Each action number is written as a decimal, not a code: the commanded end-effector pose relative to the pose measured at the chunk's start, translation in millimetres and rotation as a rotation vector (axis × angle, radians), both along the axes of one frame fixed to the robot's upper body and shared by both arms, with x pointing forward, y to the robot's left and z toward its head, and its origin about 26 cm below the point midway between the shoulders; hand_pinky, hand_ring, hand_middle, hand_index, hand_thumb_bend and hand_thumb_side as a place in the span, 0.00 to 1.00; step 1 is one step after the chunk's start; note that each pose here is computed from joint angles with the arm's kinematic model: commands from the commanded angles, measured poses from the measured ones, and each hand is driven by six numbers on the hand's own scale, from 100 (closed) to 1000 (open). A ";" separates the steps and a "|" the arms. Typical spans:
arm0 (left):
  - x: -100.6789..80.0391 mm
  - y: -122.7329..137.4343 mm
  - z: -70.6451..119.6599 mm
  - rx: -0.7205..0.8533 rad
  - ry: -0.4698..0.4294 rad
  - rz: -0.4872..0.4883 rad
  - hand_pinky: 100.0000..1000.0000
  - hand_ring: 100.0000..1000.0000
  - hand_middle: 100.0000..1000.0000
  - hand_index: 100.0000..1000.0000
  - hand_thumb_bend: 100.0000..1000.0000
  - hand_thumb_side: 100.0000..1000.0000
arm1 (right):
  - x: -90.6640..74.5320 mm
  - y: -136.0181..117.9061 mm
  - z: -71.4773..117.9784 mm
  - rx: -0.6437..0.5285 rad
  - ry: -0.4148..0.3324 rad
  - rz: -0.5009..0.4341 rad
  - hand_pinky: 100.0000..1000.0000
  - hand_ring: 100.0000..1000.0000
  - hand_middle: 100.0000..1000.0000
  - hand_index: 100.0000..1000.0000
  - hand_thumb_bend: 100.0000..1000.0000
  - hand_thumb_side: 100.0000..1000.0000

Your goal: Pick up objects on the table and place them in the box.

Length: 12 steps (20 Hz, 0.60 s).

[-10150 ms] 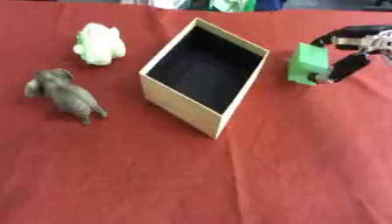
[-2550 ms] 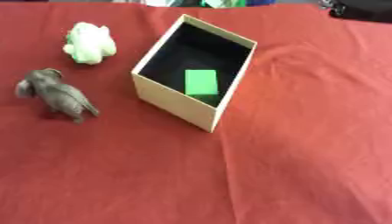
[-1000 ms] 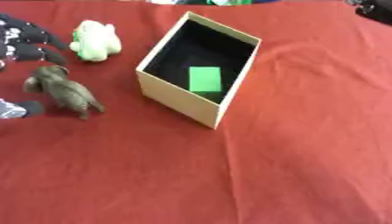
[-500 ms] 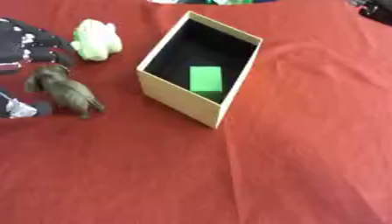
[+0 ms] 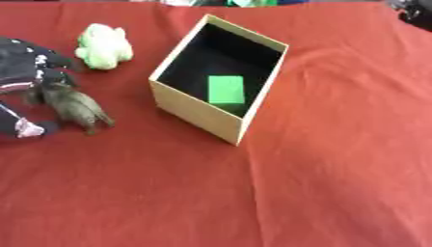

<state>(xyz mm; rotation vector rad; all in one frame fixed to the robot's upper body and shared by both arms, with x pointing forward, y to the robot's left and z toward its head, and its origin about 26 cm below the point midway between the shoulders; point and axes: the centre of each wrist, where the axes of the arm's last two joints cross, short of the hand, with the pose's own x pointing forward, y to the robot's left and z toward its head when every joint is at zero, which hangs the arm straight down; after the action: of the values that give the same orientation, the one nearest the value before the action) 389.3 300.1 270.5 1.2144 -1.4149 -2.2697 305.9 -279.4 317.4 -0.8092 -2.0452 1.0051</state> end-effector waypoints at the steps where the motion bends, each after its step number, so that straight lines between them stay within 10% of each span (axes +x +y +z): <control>1: 4.3 4.1 5.4 0.005 -0.024 0.015 0.66 0.81 0.80 0.80 0.37 0.28 | -5.8 -0.3 9.8 0.007 -0.039 0.004 0.81 0.77 0.60 1.00 0.00 0.81; 12: 16.5 8.3 -8.5 -0.046 -0.025 0.035 0.54 0.68 0.58 0.63 0.16 0.09 | -5.2 -0.7 7.2 0.032 -0.029 0.005 0.81 0.77 0.60 1.00 0.00 0.81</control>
<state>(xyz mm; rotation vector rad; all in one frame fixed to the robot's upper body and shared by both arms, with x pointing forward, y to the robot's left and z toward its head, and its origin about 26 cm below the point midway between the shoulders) 406.2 303.8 249.5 1.1924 -1.4286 -2.2143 306.6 -278.9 315.8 -0.7836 -2.0534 0.9718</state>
